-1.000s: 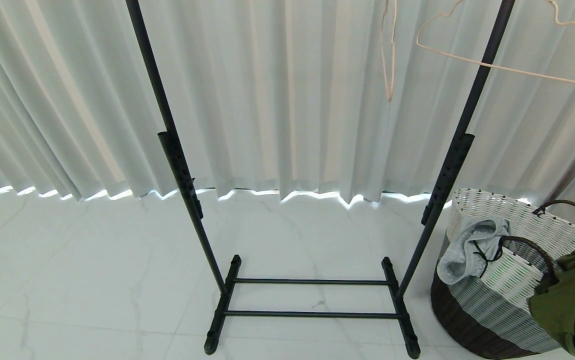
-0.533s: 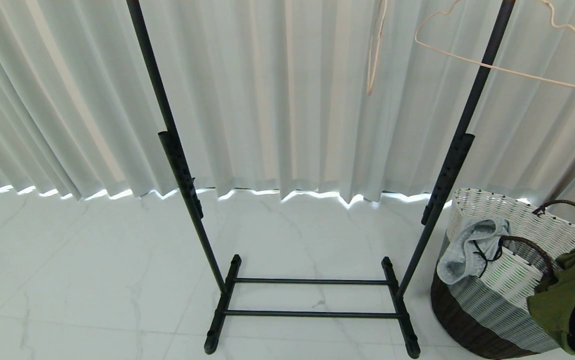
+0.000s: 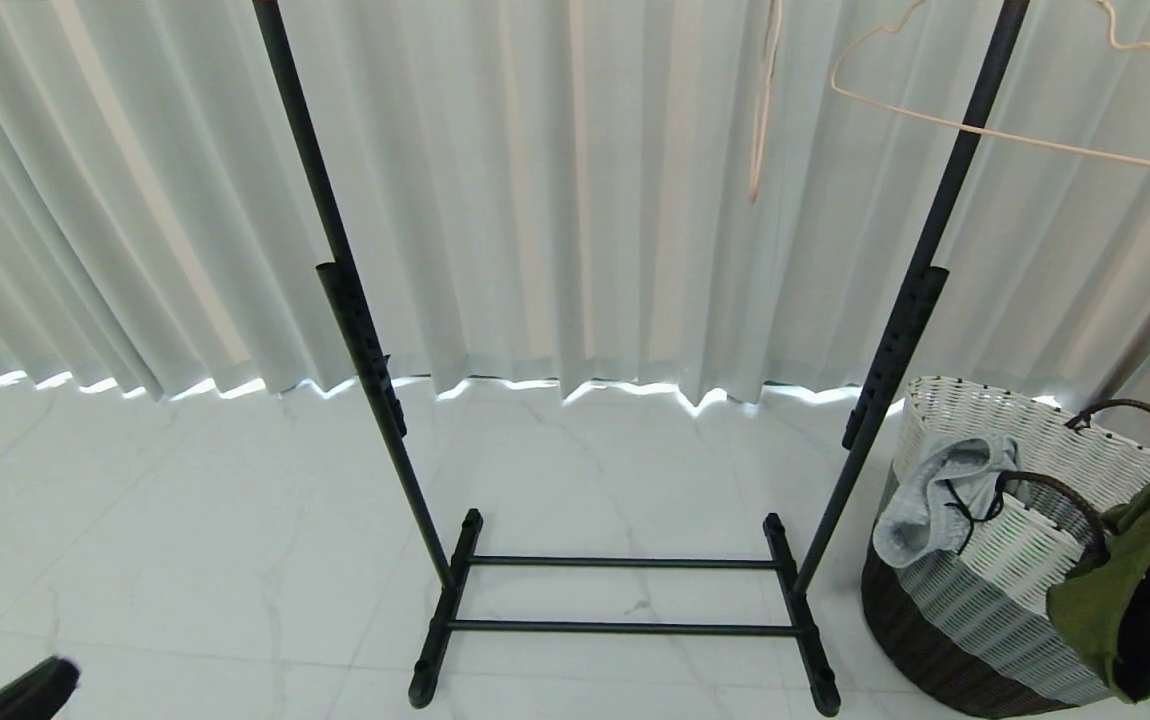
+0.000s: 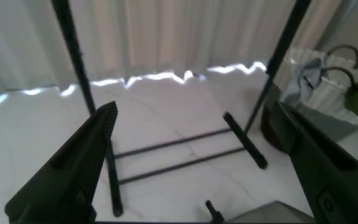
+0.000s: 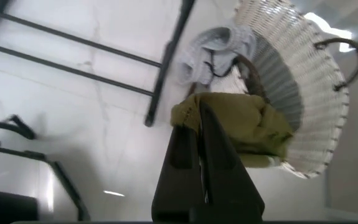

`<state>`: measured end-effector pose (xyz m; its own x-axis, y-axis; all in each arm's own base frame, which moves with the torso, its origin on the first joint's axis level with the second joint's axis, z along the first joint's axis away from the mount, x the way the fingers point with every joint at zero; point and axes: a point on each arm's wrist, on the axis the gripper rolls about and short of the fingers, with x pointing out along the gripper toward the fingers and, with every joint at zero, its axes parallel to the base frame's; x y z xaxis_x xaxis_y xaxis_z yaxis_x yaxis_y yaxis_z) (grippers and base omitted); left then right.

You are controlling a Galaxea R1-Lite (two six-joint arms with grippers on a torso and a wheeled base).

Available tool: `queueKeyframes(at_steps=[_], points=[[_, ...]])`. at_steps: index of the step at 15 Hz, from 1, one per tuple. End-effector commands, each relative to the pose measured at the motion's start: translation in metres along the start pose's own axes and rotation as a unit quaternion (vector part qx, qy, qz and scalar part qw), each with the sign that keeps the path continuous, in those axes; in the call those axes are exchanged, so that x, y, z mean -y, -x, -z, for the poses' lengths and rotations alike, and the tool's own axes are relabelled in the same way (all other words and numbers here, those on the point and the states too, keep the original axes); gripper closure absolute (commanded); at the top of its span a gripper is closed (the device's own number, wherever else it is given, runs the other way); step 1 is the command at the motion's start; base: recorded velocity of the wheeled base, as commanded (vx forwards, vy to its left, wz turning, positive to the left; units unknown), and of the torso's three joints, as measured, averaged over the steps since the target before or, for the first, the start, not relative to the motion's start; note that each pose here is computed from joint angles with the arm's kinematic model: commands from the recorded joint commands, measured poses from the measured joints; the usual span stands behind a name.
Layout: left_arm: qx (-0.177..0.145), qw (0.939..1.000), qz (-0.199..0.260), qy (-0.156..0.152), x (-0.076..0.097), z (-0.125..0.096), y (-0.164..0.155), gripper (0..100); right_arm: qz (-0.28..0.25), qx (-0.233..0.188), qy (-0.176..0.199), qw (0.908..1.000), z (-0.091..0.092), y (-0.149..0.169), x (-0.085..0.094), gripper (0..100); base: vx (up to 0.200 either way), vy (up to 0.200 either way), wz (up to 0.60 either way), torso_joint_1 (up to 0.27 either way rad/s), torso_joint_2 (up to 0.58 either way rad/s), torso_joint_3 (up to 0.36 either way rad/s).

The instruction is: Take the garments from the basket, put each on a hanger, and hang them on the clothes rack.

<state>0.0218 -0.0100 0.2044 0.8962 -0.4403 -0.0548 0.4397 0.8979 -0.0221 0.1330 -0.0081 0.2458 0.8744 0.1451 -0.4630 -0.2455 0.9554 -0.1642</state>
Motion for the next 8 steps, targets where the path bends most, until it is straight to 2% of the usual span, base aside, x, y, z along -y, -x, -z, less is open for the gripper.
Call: queueKeyframes(at_steps=[1,3,4,5,6,7,8], points=[[-0.110,0.9878,0.107,0.029,-0.019,-0.040,-0.096,0,-0.011,0.018,-0.004,0.9998,-0.005,0.002,0.000,100,0.000,0.000,0.00,0.000,0.00,0.000],[-0.165,0.9720,0.164,0.033,-0.007,-0.034,-0.143,0,-0.021,0.031,-0.009,0.9992,-0.010,0.001,-0.001,100,0.000,0.000,0.00,0.000,0.00,0.000],[-0.180,0.9654,0.186,0.030,0.001,-0.027,-0.164,0,-0.032,0.032,-0.010,0.9989,-0.012,-0.001,-0.004,100,0.000,0.000,0.00,0.000,0.00,0.000],[-0.180,0.9610,0.209,0.020,0.014,-0.019,-0.186,0,-0.045,0.039,-0.015,0.9981,-0.016,-0.002,-0.007,100,0.000,0.000,0.00,0.000,0.00,0.000],[-0.175,0.9593,0.221,0.008,0.031,-0.016,-0.200,0,-0.057,0.048,-0.021,0.9970,-0.020,-0.001,-0.010,100,0.000,0.000,0.00,0.000,0.00,0.000],[-0.189,0.9538,0.233,0.007,0.054,-0.009,-0.212,0,-0.071,0.056,-0.028,0.9955,-0.025,0.000,-0.014,100,0.000,0.000,0.00,0.000,0.00,0.000],[-0.199,0.9508,0.237,0.008,0.064,-0.005,-0.215,0,-0.076,0.058,-0.031,0.9949,-0.026,0.001,-0.015,100,0.000,0.000,0.00,0.000,0.00,0.000]])
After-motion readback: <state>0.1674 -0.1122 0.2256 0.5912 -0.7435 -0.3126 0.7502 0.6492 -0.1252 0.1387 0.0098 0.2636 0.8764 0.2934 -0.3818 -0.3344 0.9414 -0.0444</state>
